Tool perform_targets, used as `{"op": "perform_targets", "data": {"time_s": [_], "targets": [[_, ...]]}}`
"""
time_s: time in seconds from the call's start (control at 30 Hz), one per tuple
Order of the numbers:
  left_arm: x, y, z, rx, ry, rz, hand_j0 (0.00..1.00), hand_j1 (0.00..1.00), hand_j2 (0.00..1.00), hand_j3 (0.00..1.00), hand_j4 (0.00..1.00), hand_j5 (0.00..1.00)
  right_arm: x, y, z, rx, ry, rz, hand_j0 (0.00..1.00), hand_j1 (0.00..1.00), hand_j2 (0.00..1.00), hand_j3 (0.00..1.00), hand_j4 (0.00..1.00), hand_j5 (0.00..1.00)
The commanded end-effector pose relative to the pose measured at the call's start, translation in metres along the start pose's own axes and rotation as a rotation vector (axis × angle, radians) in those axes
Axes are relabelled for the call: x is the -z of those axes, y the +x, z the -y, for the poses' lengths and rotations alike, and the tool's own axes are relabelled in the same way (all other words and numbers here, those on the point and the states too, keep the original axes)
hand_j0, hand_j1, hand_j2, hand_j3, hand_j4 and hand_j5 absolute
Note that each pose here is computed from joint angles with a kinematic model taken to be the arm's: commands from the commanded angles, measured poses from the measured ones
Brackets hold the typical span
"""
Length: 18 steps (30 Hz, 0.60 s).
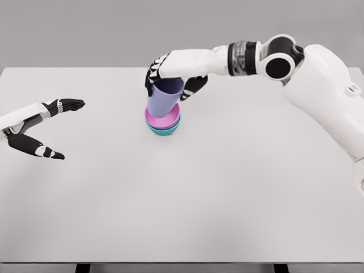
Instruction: Stacking bowl and cup with both arms
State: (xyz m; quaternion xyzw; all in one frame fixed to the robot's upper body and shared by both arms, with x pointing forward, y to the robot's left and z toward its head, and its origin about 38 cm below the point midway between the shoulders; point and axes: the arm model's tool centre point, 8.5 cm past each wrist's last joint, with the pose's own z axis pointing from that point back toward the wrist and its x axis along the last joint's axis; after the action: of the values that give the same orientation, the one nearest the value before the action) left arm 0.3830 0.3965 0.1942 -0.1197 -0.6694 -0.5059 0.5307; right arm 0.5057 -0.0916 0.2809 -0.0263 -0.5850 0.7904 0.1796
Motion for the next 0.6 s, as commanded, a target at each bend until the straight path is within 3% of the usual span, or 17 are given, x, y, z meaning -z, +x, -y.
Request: {"op": "perform_targets", "data": {"time_s": [0.0, 0.57], "targets": [[0.000, 0.001, -0.002, -0.004, 0.007, 0.005, 1.00, 1.00, 1.00, 1.00, 1.00, 1.00, 0.004, -0.002, -0.004, 0.016, 0.009, -0.004, 0.60, 0.60, 0.60, 0.60, 0.60, 0.60], [0.001, 0.001, -0.001, -0.006, 0.005, 0.007, 1.00, 1.00, 1.00, 1.00, 1.00, 1.00, 0.018, -0.013, -0.021, 0.026, 0.068, -0.049, 0.61, 0.61, 0.61, 0.61, 0.61, 0.61]]}}
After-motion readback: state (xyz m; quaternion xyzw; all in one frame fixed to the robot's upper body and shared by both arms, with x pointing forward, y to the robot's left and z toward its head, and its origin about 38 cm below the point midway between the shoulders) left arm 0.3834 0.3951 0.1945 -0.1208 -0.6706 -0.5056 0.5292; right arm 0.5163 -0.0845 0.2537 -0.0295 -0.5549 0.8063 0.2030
